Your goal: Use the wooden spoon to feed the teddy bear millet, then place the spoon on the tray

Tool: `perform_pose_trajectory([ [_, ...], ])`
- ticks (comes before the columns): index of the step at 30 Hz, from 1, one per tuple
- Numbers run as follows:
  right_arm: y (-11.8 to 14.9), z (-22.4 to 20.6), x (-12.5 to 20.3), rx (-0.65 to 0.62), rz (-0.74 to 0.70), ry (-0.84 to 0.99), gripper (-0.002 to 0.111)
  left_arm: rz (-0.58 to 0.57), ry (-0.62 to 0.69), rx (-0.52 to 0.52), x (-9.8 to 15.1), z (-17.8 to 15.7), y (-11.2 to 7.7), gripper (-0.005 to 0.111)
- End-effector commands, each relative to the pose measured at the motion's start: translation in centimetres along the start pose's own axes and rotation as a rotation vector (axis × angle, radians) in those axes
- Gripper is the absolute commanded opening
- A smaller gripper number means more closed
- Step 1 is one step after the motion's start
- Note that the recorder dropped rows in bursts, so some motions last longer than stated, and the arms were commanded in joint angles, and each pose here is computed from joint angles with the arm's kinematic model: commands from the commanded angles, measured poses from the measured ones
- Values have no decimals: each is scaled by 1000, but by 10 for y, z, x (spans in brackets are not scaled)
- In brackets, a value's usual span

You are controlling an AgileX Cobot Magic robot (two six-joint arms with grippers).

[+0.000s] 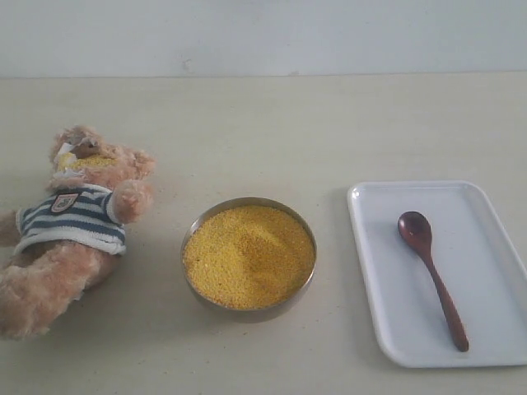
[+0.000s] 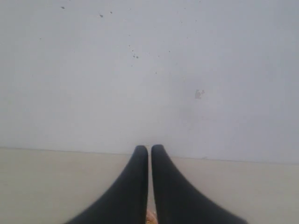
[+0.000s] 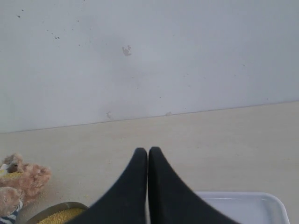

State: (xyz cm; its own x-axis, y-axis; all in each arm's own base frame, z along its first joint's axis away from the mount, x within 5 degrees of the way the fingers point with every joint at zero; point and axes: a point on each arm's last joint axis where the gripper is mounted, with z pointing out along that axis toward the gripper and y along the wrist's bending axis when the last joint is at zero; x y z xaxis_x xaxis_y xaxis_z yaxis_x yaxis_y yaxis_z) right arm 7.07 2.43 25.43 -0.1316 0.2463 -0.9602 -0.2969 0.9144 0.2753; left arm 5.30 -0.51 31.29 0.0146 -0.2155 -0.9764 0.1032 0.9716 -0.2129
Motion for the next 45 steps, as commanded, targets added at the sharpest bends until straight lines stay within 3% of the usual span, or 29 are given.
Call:
perform_pose_trajectory([
  [1, 0, -1, -1, -1, -3, -13, 0, -1, -9, 4, 0, -1, 0, 4],
  [11, 0, -1, -1, -1, -3, -13, 0, 44, 18, -54, 17, 4, 6, 4],
  [17, 0, -1, -1, -1, -3, -13, 0, 83, 45, -190, 51, 9, 22, 4],
  [23, 0, -1, -1, -1, -3, -13, 0, 89, 32, -231, 86, -4, 30, 4],
  [25, 0, -1, -1, -1, -3, -13, 0, 81, 95, -245, 111, -3, 36, 4],
  [27, 0, 0, -1, -1, -3, -13, 0, 69, 189, -252, 120, -4, 37, 4],
  [45, 0, 0, -1, -1, -3, -15, 0, 70, 209, -253, 122, -5, 37, 4],
])
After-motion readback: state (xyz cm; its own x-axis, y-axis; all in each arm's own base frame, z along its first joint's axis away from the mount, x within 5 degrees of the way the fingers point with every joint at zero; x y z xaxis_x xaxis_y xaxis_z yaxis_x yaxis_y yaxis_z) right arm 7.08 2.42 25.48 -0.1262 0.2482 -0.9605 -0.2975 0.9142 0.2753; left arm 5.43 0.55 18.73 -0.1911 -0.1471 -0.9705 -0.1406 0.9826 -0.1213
